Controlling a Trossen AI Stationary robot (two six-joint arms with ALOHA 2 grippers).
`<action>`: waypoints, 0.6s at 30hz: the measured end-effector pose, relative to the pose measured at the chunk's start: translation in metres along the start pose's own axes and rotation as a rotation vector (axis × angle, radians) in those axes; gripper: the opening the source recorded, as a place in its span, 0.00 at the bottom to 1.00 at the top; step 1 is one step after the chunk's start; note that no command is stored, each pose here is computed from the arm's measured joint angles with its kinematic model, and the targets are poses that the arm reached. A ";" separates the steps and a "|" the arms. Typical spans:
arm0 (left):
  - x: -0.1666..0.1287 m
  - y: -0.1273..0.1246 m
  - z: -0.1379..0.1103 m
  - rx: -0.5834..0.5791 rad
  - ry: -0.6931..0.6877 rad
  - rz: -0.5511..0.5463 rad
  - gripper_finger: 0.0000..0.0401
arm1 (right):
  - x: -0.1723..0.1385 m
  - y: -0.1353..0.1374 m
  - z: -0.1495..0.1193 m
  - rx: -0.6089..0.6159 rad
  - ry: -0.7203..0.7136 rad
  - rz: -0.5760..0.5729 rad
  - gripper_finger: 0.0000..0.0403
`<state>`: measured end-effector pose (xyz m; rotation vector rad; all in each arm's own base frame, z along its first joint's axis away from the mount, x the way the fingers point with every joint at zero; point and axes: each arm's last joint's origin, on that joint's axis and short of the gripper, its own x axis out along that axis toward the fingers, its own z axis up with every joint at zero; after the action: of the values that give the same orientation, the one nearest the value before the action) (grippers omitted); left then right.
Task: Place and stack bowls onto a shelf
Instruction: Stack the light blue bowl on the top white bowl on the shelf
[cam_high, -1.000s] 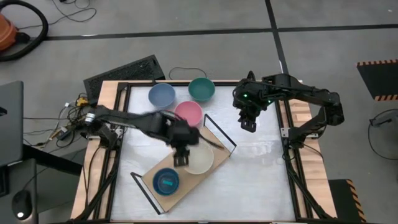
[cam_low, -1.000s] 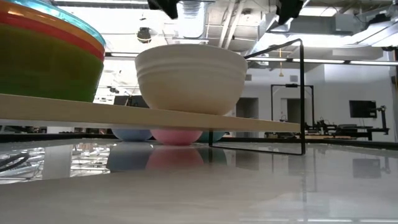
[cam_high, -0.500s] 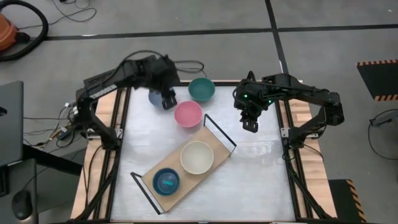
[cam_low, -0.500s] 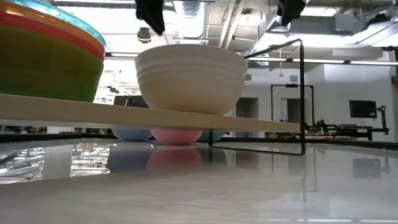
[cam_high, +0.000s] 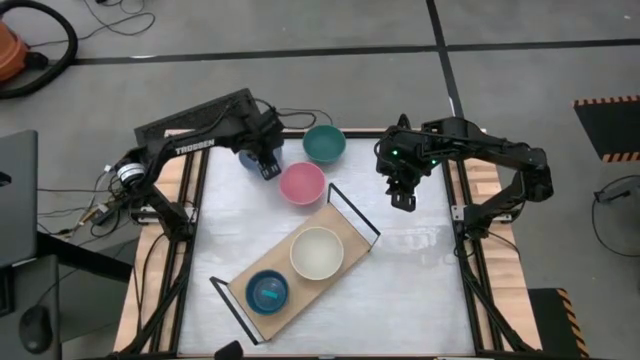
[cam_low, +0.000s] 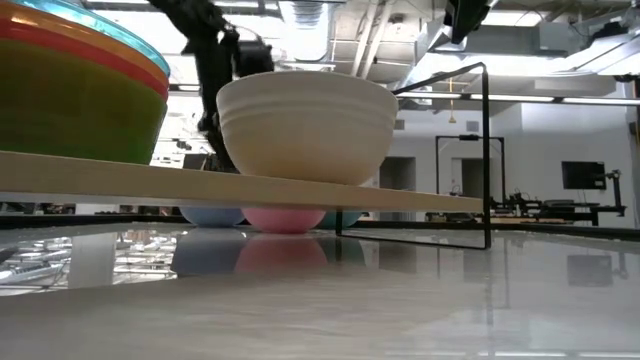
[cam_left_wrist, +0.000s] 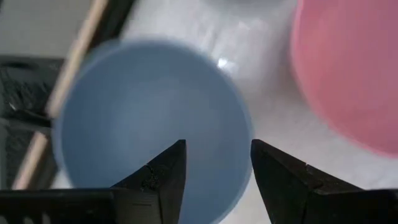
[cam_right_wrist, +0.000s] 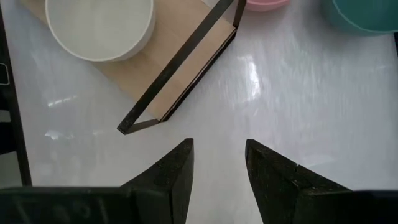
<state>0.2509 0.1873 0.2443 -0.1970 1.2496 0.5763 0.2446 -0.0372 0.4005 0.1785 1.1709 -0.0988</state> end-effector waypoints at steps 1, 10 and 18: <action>0.006 -0.001 -0.005 -0.005 0.014 -0.008 0.41 | 0.000 0.000 0.000 -0.001 0.000 0.000 0.42; 0.039 -0.009 -0.030 -0.017 0.059 -0.036 0.38 | 0.000 0.000 0.002 -0.020 -0.020 0.001 0.42; 0.040 -0.011 -0.036 -0.047 0.087 -0.048 0.08 | 0.000 0.000 0.003 -0.021 -0.029 0.001 0.42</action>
<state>0.2341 0.1743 0.1933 -0.2940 1.3127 0.5608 0.2472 -0.0376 0.4016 0.1591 1.1423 -0.0882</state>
